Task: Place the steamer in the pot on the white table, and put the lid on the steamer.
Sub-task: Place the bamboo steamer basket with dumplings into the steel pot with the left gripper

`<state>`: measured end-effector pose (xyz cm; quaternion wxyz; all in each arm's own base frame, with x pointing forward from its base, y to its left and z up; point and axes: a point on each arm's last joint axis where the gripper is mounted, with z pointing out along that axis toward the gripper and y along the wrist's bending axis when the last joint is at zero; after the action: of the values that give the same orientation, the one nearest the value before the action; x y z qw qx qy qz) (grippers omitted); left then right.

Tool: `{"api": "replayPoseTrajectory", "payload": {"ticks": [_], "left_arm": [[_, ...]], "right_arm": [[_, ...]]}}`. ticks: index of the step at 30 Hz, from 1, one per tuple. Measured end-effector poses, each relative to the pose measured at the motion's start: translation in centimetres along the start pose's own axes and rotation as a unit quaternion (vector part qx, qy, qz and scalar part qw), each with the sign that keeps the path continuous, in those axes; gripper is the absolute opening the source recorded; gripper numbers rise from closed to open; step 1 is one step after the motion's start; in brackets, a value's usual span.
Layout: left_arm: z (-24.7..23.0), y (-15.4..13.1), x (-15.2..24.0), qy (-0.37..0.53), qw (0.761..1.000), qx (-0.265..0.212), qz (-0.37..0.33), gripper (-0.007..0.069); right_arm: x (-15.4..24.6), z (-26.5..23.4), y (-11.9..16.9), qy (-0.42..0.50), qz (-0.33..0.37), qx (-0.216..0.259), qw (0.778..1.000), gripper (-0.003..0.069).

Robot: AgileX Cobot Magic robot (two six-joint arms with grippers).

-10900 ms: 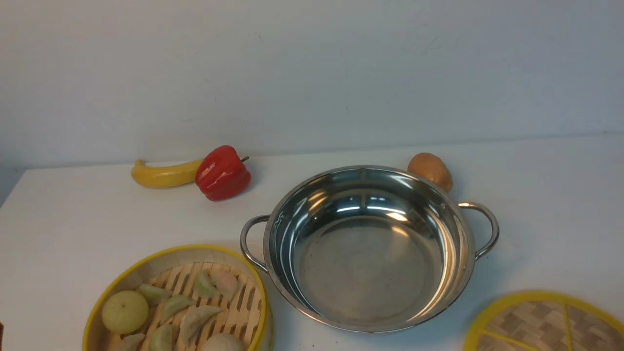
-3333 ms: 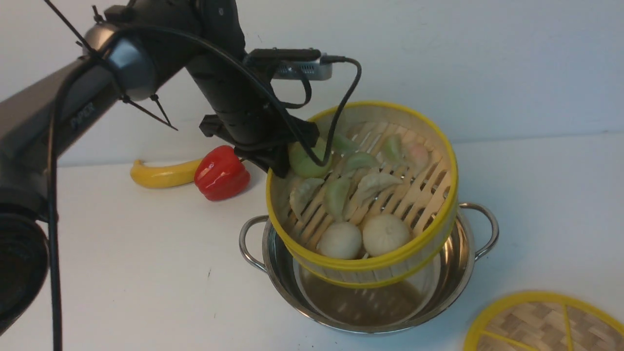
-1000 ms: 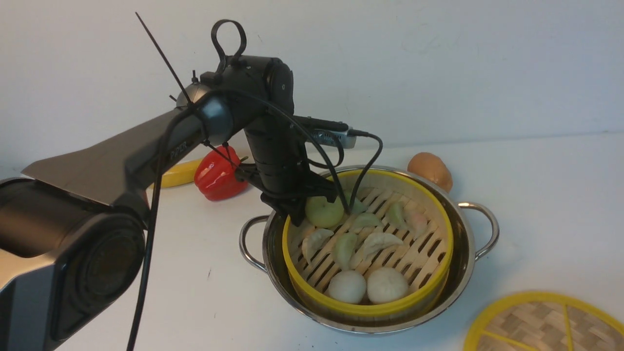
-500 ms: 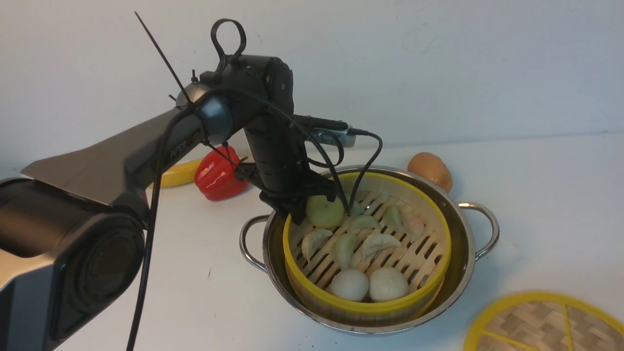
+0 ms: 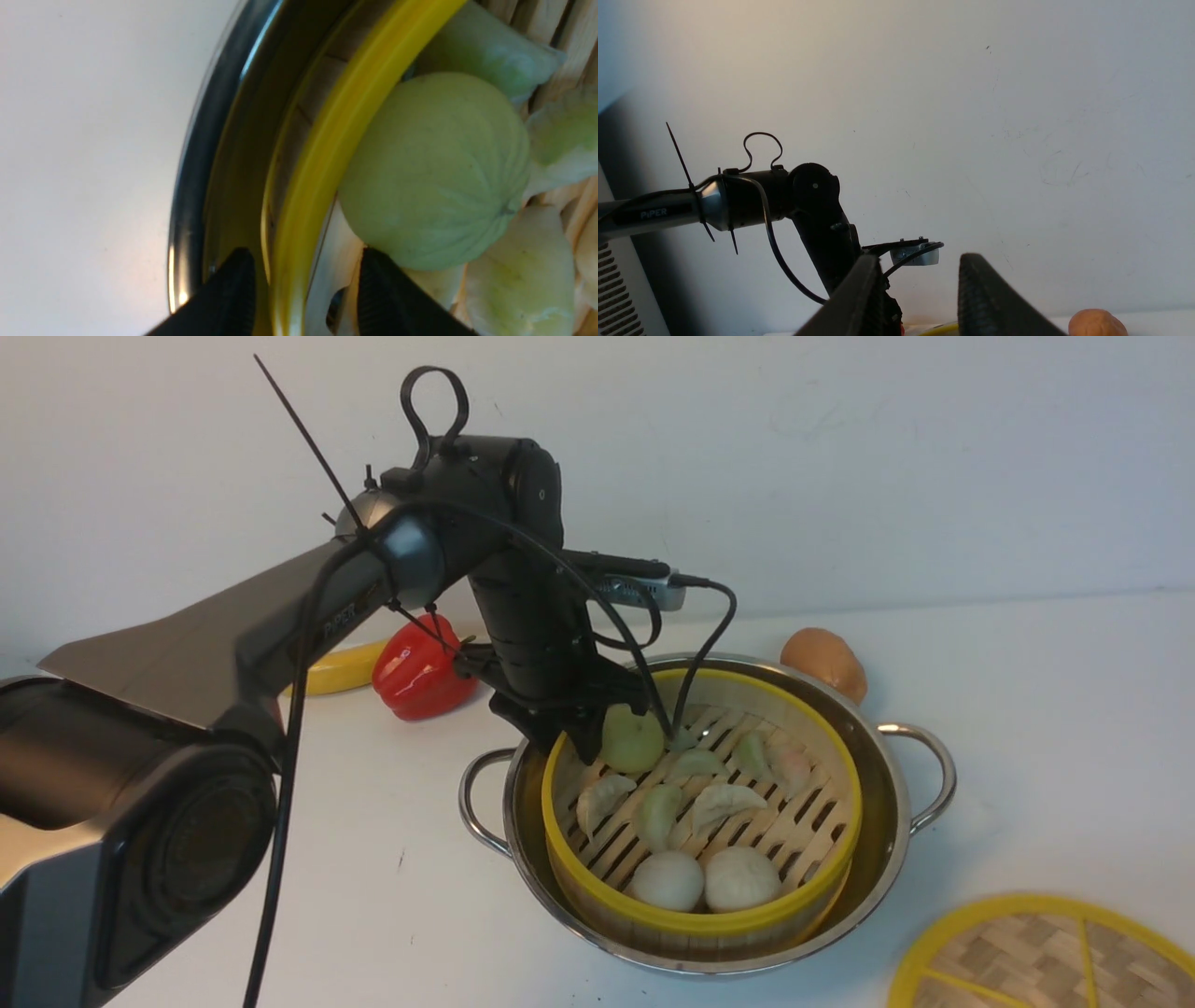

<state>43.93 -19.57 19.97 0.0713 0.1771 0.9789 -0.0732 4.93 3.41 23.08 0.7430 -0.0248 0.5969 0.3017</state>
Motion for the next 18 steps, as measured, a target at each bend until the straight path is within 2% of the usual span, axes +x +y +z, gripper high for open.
{"api": "replayPoseTrajectory", "payload": {"ticks": [9, 14, 17, 18], "left_arm": [[-5.0, -0.6, -2.1, -0.090, 0.996, 0.000, 0.011, 0.0301], [-9.6, -0.6, -2.3, -0.151, 0.988, -0.029, 0.024, 0.0301], [-13.4, -0.4, -1.6, -0.188, 0.980, -0.058, 0.032, 0.0265], [-14.9, -0.4, -1.2, -0.202, 0.976, -0.069, 0.033, 0.0228]], "right_arm": [[0.0, 0.0, 0.0, 0.000, 0.000, 0.000, 1.000, 0.0244], [0.0, 0.0, 0.0, 0.001, 0.000, 0.001, 1.000, 0.0244], [0.1, 0.1, -0.1, 0.004, 0.001, 0.004, 1.000, 0.0244], [0.1, 0.1, -0.1, 0.006, 0.002, 0.006, 1.000, 0.0244]]}}
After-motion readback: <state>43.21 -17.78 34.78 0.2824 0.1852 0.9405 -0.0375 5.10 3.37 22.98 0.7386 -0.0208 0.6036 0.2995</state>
